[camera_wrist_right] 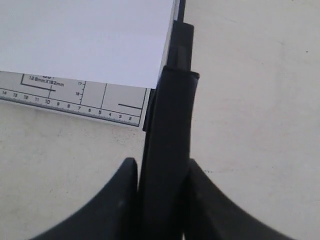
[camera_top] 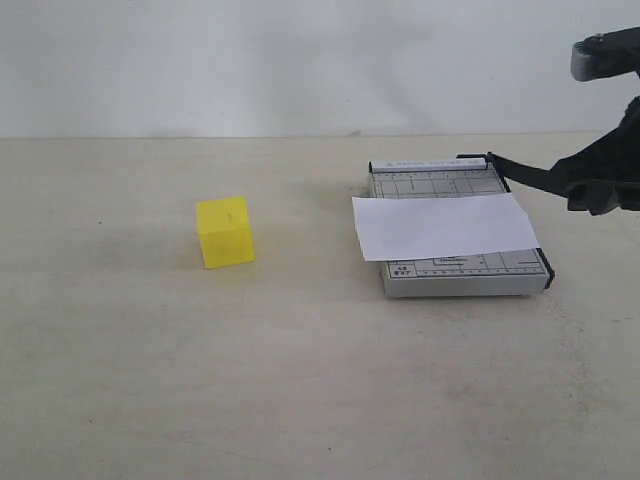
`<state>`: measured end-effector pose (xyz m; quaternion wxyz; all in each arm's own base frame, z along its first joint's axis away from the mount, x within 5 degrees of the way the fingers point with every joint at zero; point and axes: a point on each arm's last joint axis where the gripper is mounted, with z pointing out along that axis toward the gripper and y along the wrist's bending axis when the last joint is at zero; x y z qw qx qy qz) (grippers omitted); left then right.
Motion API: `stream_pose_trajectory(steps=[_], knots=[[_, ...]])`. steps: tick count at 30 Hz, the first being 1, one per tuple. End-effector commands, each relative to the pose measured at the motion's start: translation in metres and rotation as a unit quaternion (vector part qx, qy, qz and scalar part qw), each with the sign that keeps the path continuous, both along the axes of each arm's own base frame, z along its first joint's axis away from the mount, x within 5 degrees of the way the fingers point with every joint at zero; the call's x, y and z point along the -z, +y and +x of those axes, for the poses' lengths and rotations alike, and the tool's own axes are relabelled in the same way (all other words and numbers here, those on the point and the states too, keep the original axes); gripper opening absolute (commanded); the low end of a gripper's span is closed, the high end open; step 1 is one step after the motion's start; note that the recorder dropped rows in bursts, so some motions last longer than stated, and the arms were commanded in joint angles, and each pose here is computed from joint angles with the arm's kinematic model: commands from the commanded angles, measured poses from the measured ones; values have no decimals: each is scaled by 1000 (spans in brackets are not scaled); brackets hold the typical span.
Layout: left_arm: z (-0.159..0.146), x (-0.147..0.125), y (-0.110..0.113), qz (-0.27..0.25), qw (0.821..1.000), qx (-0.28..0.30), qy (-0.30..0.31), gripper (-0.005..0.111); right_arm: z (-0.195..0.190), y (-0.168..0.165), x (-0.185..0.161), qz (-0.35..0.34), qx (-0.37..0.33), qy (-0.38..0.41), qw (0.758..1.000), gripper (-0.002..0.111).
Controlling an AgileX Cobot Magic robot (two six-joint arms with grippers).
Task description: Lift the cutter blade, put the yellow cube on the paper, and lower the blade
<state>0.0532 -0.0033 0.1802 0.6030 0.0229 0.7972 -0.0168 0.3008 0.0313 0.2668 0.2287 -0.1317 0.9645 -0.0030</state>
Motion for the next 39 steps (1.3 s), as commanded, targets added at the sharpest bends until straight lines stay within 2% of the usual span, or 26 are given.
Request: stream_pose_trajectory(steps=[1,2,4,7,11,13,19,21,26,28,30,31,35,36,39], knots=[[0,-2,0,-8,1000,-3,-9,4,-4,10,-14,19,-65,-14,998,20],[0,-2,0,-8,1000,-3,-9,4,-6,14,-14,35,-79,-4,996,42],[0,-2,0,-8,1000,-3,-9,4,-4,16,-16,47,-76,-22,996,73],[0,-2,0,-8,1000,-3,-9,4,3,13,-21,32,-74,-69,994,65],[0,-2,0,-8,1000,-3,-10,4,7,7,-23,-21,-85,-96,991,65],[0,-2,0,-8,1000,-3,-10,4,9,5,-26,-26,-77,-116,990,65],[0,-2,0,-8,1000,-3,-10,4,3,1,-63,-39,-64,-196,978,65],[0,-2,0,-8,1000,-3,-9,4,-7,0,-86,-29,-50,-232,971,65],[0,-2,0,-8,1000,-3,-9,4,-80,-6,-147,7,-33,-328,944,64],[0,-2,0,-8,1000,-3,-9,4,-120,-8,-155,27,-35,-370,928,56],[0,-2,0,-8,1000,-3,-9,4,-156,-8,-144,48,-41,-392,918,40],[0,-2,0,-8,1000,-3,-10,4,-178,-10,-129,63,-40,-400,914,30],[0,-2,0,-8,1000,-3,-10,4,-220,-11,-86,94,-35,-409,907,4],[0,-2,0,-8,1000,-3,-10,4,-228,-12,-74,104,-31,-409,906,0],[0,-2,0,-8,1000,-3,-10,4,-246,-13,-42,125,-17,-408,904,0]])
